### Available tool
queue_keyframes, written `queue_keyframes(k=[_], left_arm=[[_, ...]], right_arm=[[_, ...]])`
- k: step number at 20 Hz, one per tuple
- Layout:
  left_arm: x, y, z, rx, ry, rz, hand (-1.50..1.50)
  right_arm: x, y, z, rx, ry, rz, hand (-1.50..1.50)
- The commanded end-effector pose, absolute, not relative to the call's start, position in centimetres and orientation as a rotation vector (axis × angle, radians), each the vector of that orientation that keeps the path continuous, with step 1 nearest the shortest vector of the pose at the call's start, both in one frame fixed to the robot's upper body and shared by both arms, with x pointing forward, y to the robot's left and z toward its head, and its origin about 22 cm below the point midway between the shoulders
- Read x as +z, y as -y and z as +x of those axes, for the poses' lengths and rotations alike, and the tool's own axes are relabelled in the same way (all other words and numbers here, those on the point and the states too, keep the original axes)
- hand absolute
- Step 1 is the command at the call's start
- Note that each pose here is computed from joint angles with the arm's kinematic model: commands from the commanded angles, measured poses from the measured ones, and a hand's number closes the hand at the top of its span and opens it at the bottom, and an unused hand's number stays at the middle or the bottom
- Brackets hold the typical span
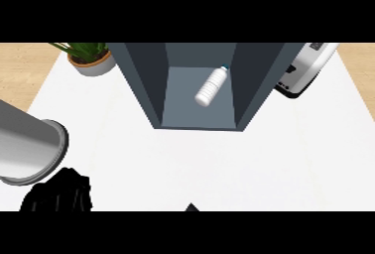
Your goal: Pick up the bottled water, place it into the cabinet and close the cabinet
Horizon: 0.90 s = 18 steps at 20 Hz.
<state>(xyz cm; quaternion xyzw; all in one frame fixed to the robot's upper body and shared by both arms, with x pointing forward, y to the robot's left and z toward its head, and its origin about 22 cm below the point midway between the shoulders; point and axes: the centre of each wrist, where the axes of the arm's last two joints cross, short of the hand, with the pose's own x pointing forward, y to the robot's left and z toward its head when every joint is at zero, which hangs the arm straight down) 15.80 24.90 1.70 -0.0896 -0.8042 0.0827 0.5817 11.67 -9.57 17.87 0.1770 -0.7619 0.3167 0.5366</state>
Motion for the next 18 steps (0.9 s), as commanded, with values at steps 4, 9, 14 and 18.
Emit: queue_keyframes(k=[4, 9, 14, 18], left_arm=[[2.3, -27.9, 14.3, 0.172, 1.891, -0.195, 1.5], [1.7, -27.7, 14.2, 0.175, 1.888, -0.221, 1.5], [1.6, -29.5, 14.4, 0.185, 1.892, -0.213, 1.5], [3.3, -30.7, 13.7, 0.161, 1.888, -0.209, 1.5]], right_arm=[[18.9, 4.4, 15.2, 0.632, 1.879, 0.395, 1.5], [20.5, 3.9, 20.9, 0.499, 1.822, 0.388, 1.5], [20.0, 2.9, 26.2, 0.473, 1.722, 0.44, 1.5], [18.7, 4.3, 30.5, 0.447, 1.627, 0.5, 1.5]])
